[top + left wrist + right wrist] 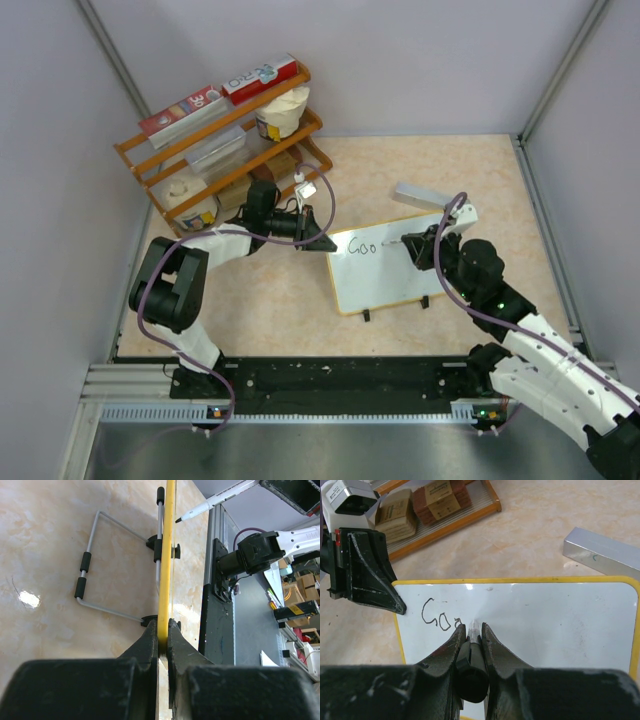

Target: Write a sentence on the whiteboard

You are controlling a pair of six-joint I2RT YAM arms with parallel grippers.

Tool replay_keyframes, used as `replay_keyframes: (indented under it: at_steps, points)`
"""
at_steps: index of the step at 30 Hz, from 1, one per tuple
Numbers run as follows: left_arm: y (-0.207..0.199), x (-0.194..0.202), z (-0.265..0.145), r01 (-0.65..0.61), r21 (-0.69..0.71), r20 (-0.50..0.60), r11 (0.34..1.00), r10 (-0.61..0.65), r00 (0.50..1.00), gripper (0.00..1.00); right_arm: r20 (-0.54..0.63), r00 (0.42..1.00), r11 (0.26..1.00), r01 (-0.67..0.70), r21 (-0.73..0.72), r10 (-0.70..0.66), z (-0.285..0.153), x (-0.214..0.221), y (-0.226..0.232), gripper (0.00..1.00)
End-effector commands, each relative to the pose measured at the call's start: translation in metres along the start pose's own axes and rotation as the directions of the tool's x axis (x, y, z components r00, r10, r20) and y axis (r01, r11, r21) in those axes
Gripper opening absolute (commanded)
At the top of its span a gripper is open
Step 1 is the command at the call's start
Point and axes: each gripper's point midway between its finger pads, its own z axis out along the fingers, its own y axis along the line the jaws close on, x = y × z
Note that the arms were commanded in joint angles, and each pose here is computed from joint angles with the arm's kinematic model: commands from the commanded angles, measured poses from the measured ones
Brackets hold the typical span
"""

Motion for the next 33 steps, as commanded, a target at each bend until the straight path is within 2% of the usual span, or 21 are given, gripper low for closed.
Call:
replay_keyframes:
  at_steps: [1,9,21,33]
  points:
    - [0.002,0.022,0.011,-0.035,0.025,-0.058,0.999,0.036,0.998,0.00,0.085,0.996,1.000,-0.018,-0.016,0.019,-0.001,-0.027,0.008,0.00]
    - [0.002,0.022,0.012,-0.035,0.025,-0.058,0.999,0.037,0.998,0.00,0.061,0.998,1.000,-0.022,0.018,0.021,0.004,-0.017,0.001,0.00]
    - [0.001,0.022,0.012,-0.035,0.028,-0.060,0.999,0.037,0.998,0.00,0.024,0.999,0.999,-0.022,-0.033,0.023,0.006,-0.009,0.010,0.00]
    - [0.001,0.022,0.012,-0.036,0.027,-0.060,0.999,0.037,0.997,0.00,-0.021,1.000,0.999,-0.024,-0.022,0.023,0.002,0.008,0.005,0.00]
